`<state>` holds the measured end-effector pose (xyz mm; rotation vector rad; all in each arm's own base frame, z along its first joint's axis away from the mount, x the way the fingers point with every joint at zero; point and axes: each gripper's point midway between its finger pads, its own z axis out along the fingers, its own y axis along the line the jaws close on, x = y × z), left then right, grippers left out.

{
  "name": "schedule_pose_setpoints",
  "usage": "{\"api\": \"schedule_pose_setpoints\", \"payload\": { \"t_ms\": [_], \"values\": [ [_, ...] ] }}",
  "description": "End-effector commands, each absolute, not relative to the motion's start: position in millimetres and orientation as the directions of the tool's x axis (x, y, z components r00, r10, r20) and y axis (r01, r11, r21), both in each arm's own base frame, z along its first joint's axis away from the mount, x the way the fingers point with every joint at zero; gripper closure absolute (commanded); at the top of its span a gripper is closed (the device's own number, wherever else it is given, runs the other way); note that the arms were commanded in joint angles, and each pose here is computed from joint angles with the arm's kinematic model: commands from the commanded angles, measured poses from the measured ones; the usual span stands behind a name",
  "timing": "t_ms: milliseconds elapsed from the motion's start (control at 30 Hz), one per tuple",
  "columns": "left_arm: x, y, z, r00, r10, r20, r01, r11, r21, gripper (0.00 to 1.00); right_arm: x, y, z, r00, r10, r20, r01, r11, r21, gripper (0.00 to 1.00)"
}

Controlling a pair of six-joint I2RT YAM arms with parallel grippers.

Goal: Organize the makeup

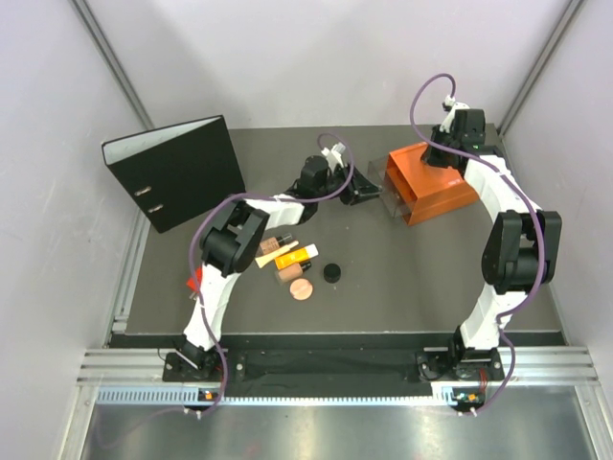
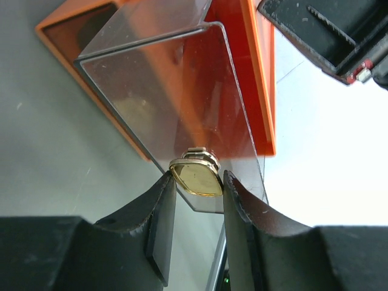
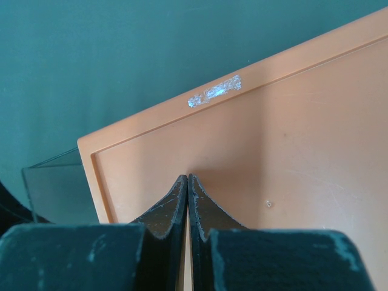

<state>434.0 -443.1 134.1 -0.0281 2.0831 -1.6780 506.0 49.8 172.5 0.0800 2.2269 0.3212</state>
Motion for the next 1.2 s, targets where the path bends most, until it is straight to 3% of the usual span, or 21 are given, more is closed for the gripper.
{"api": "schedule_pose_setpoints", "payload": {
  "t_ms": [0,733,1067,1167],
  "values": [
    [435.8,-412.4,114.9,-0.867,-0.306,-0.393,0.283,0.345,-0.895,1.00,478.7,48.1,133.2,-0.740,0.163,-0.653,-0.017,0.965,0.261,1.00],
    [417.1,-362.0,91.8,-0.850,-0.172,-0.498,0.339,0.545,-0.767,1.00,481.1,49.8,133.4,-0.744,0.166,-0.647,-0.020,0.963,0.270,1.00],
    [424.1,-361.4,101.9,-0.827,-0.149,-0.543,0.383,0.557,-0.737,0.79,483.4,48.9,129.1,-0.752,0.163,-0.638,-0.015,0.964,0.264,1.00],
    [426.5,-363.7,112.0,-0.813,-0.157,-0.560,0.402,0.546,-0.735,0.59,482.6,47.5,128.9,-0.753,0.160,-0.638,-0.012,0.966,0.257,1.00]
  ]
}}
